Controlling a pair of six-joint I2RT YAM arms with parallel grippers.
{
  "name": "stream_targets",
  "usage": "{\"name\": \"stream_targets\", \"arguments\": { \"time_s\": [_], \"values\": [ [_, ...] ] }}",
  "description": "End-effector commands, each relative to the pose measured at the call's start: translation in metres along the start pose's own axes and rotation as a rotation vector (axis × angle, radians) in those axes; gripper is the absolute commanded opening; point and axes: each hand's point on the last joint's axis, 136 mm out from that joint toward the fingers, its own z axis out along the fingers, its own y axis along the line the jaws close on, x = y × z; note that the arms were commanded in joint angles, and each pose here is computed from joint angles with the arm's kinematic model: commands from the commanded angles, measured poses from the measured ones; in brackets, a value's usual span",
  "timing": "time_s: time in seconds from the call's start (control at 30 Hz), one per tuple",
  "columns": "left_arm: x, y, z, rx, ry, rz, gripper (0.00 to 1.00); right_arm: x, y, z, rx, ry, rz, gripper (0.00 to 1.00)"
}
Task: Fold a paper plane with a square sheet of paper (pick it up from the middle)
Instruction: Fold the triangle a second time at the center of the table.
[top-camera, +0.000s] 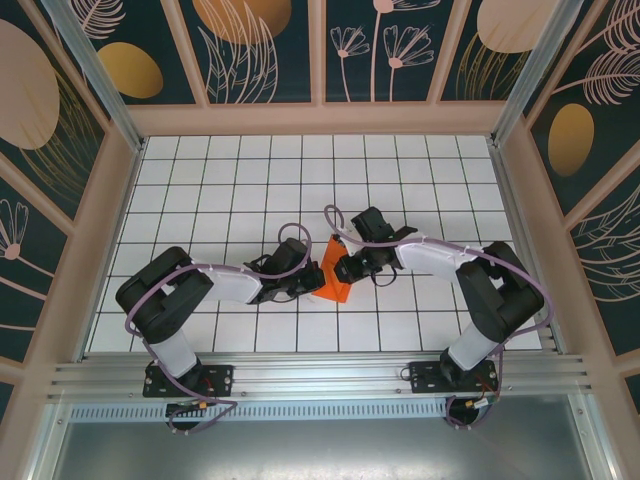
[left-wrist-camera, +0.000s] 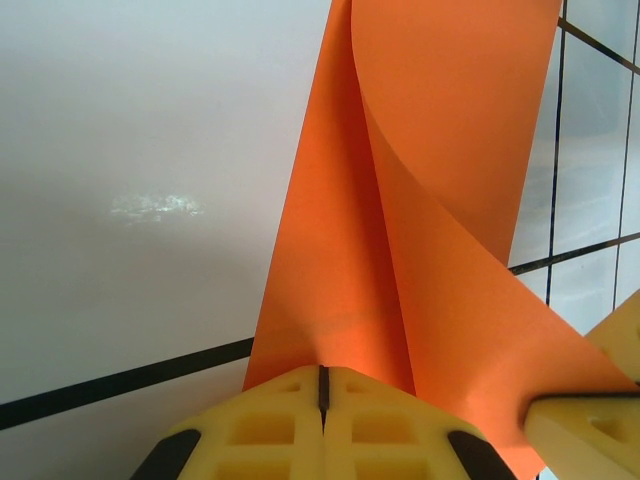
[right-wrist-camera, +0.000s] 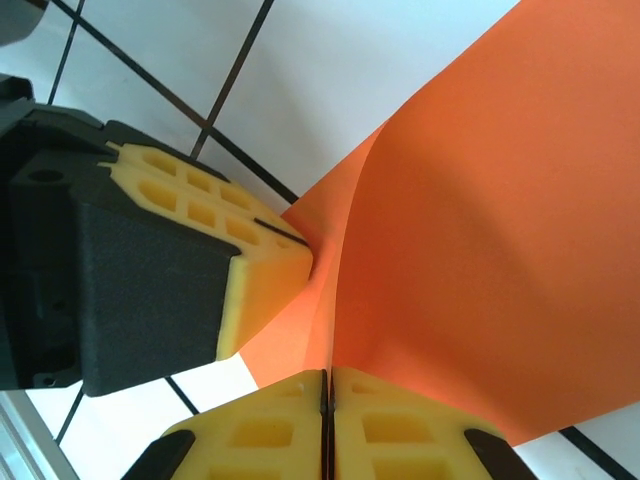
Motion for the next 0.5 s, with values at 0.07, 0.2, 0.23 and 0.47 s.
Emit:
{"name": "stream_targets", "arguments": {
  "time_s": [0.07, 0.2, 0.23, 0.47],
  "values": [
    [0.022, 0.043, 0.006, -0.152, 0.065, -0.009, 0.08, 0.000, 0.001, -0.003, -0.033, 0.055, -0.026, 0.11],
    [0.022, 0.042, 0.005, -0.149, 0.064, -0.006, 0.07, 0.001, -0.002, -0.005, -0.021, 0.059, -0.048, 0.11],
    [0.022, 0.042, 0.005, -0.149, 0.063, -0.008, 0.08, -0.001, -0.002, -0.005, -0.017, 0.052, -0.055, 0.11],
    [0.022, 0.042, 0.005, -0.151, 0.065, -0.005, 0.08, -0.001, -0.012, -0.004, 0.010, 0.044, -0.100, 0.10]
  ]
}}
